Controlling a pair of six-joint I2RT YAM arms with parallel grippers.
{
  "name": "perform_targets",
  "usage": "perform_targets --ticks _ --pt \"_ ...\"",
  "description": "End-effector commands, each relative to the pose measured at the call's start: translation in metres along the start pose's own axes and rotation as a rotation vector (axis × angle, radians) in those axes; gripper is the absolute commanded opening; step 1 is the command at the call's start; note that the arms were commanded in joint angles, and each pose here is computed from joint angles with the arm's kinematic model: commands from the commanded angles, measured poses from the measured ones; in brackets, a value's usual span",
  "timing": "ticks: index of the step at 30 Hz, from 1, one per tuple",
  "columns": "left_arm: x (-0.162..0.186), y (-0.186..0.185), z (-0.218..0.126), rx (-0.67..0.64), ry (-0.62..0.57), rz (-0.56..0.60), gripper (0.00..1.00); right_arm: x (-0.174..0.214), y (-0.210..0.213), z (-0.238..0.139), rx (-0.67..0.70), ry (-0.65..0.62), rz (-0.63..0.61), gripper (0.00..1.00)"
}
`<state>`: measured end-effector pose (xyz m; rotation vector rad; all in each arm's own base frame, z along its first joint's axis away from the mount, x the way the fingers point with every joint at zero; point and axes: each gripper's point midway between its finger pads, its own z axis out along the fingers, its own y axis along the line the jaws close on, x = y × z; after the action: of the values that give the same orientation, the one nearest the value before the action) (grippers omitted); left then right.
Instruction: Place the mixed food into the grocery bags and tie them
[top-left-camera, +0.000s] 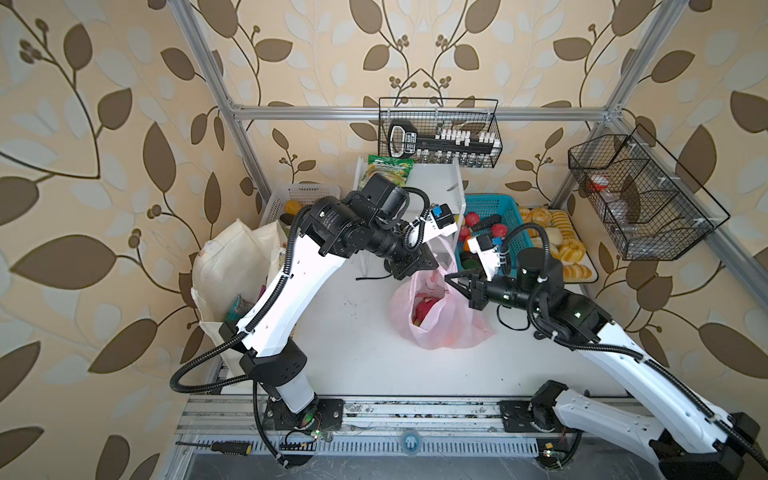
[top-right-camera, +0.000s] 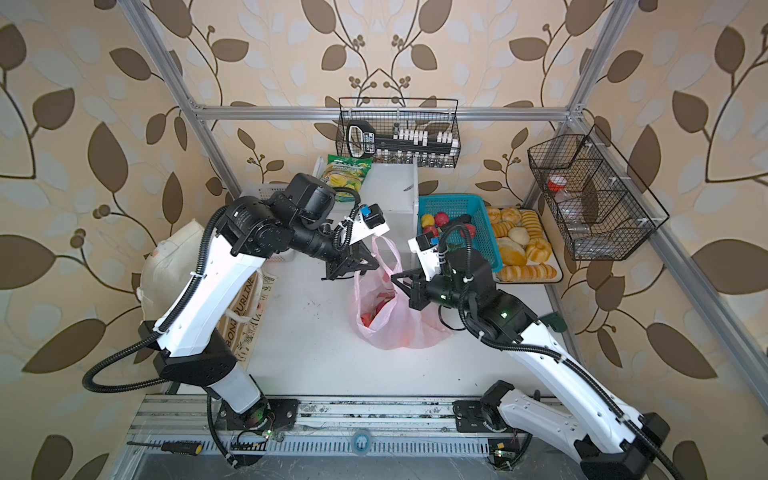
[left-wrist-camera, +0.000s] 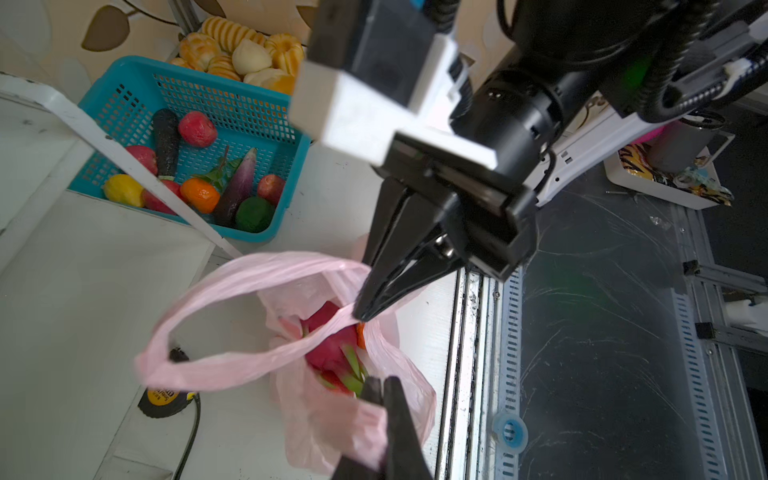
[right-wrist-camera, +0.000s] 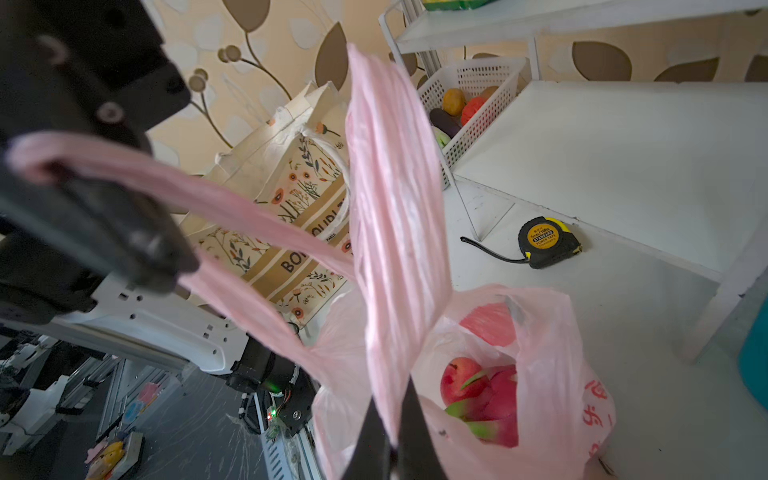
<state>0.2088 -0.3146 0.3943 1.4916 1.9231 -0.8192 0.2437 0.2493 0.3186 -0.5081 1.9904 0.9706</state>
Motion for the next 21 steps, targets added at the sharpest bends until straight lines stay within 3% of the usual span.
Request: perform_targets --ticks 1,8,21 --pt "0.000 -0.009 0.013 0.080 0.027 0.082 0.00 -0.018 0.002 0.008 0.000 -0.038 -0.014 0.00" --pt "0.014 0.003 0.031 0.088 0.115 0.074 0.00 -0.026 -0.005 0.020 -0.100 -0.079 0.001 0.00" --pt "0.001 0.002 0.045 0.157 0.081 0.057 0.00 -0.006 0.008 0.025 -0.310 -0.134 -0.110 0.10"
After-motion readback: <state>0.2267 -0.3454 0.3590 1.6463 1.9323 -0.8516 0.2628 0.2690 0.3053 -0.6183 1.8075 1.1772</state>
